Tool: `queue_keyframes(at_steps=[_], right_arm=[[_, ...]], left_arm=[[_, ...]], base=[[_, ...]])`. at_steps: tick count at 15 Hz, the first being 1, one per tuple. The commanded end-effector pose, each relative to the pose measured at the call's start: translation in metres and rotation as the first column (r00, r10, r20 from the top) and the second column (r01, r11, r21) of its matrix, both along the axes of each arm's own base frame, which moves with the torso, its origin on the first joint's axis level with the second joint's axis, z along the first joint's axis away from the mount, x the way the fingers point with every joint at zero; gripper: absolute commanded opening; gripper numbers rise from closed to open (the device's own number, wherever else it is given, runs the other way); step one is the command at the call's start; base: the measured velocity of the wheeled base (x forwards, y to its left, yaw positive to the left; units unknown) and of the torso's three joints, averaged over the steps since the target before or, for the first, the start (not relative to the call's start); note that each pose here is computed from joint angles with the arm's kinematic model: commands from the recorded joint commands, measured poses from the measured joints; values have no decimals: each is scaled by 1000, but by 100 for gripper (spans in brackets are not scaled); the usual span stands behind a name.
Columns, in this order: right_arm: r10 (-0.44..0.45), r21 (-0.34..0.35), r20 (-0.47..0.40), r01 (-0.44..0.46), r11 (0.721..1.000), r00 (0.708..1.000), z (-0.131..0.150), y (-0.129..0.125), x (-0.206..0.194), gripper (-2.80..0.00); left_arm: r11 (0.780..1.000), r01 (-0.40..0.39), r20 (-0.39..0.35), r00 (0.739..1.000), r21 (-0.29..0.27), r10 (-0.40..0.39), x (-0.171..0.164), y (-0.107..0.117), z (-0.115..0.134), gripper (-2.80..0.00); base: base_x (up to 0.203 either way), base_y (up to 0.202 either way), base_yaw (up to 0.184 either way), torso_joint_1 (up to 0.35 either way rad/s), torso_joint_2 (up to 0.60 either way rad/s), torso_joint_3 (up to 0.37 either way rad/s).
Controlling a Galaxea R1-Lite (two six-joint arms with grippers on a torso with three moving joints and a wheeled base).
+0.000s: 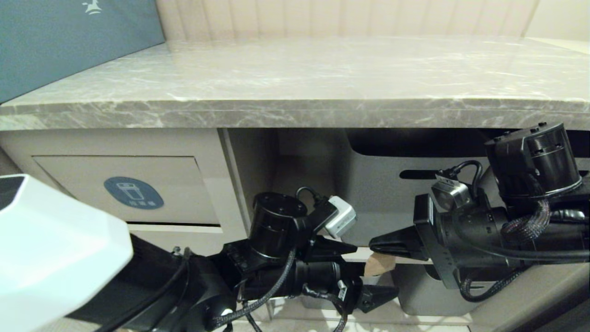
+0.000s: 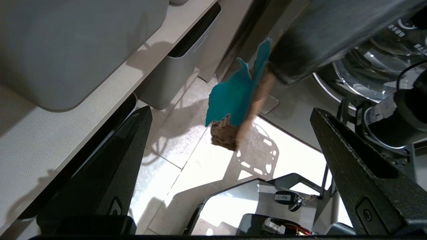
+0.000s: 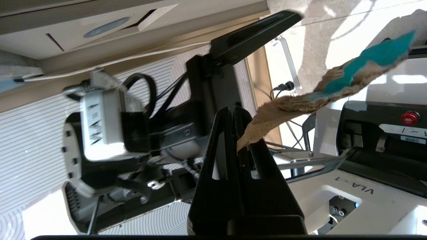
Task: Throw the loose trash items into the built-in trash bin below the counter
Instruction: Hand it to the other hand
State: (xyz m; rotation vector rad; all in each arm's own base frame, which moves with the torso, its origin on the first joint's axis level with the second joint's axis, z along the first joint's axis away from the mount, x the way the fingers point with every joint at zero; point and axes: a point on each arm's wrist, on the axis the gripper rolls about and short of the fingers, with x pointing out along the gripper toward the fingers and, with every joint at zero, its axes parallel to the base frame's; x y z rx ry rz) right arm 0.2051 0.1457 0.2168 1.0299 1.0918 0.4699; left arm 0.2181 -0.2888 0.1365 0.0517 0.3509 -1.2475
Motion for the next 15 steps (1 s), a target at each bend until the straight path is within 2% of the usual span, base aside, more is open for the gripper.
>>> queue_keyframes(at_steps=[1,15], right_arm=[[-1,2,-9,1,1000,1000,-1,0,0,-280],[1,-2,-18,-1,1000,1000,6,-1,-2,-280]], left_arm=[[1000,1,-6,1000,7,-1,3,-4,-8,0],[1000,-8,22,1000,-26,9,15,-18,-9,0]], base=[[0,0,0,0,0,0],[0,0,0,0,0,0]])
